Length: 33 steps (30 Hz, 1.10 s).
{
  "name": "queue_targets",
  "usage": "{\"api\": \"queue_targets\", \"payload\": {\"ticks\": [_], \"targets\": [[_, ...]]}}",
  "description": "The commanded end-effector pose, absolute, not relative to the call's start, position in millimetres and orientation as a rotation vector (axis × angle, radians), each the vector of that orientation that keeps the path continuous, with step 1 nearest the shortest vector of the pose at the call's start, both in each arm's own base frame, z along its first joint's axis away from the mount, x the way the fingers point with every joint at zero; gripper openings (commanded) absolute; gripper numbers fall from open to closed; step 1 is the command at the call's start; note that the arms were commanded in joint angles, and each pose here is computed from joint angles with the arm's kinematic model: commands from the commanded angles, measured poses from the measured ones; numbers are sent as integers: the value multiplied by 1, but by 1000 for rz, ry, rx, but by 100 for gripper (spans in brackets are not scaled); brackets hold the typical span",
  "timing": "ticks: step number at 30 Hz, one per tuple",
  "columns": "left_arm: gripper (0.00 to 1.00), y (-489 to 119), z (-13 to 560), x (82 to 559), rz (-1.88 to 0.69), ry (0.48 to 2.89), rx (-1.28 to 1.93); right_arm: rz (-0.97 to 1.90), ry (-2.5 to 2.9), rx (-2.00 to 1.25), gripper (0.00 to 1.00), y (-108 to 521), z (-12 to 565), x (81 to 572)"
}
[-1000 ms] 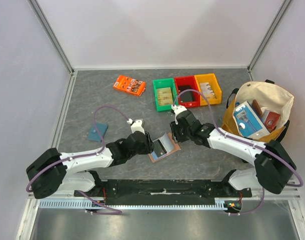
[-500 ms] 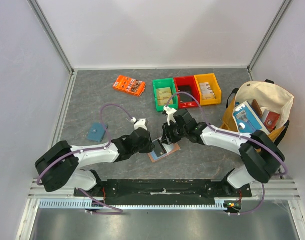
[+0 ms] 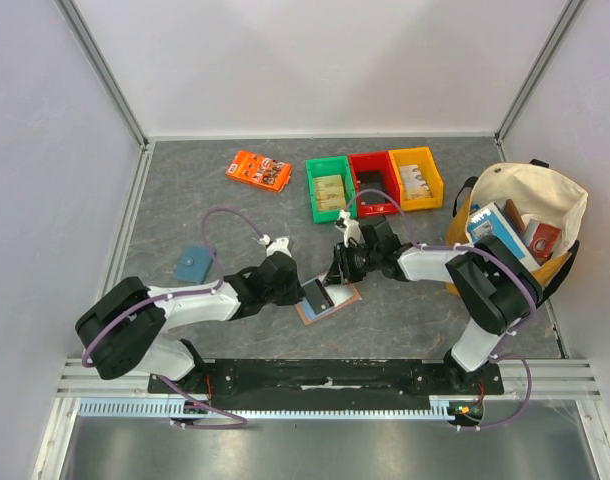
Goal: Take the credit cards out of the card holder
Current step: Remove the credit card from the card holder.
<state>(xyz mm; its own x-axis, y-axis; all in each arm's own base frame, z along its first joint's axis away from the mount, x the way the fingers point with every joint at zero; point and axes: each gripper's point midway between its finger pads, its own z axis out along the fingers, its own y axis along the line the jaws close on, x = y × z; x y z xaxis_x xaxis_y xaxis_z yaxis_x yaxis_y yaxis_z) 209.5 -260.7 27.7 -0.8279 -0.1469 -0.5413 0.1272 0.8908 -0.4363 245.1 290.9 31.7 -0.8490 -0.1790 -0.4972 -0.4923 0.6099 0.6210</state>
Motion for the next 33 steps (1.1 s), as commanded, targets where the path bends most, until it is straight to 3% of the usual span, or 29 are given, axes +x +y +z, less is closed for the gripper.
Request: {"api": "queue_targets", "payload": {"ticks": [1,9,16,33], "targets": [[7,-258,25,210,-621,2485,-24,1303,2393,-545,33,302,38,238],[7,-257,25,208,-622,2492,-22,1399,2398,-539,26,307,32,232],[7,-255,23,207,-616,2497,-23,1392,2406,-477,0,295,29,239],[6,-254,32,210,-634,2462,-31,1251,2352,-182,0,244,60,261]]}}
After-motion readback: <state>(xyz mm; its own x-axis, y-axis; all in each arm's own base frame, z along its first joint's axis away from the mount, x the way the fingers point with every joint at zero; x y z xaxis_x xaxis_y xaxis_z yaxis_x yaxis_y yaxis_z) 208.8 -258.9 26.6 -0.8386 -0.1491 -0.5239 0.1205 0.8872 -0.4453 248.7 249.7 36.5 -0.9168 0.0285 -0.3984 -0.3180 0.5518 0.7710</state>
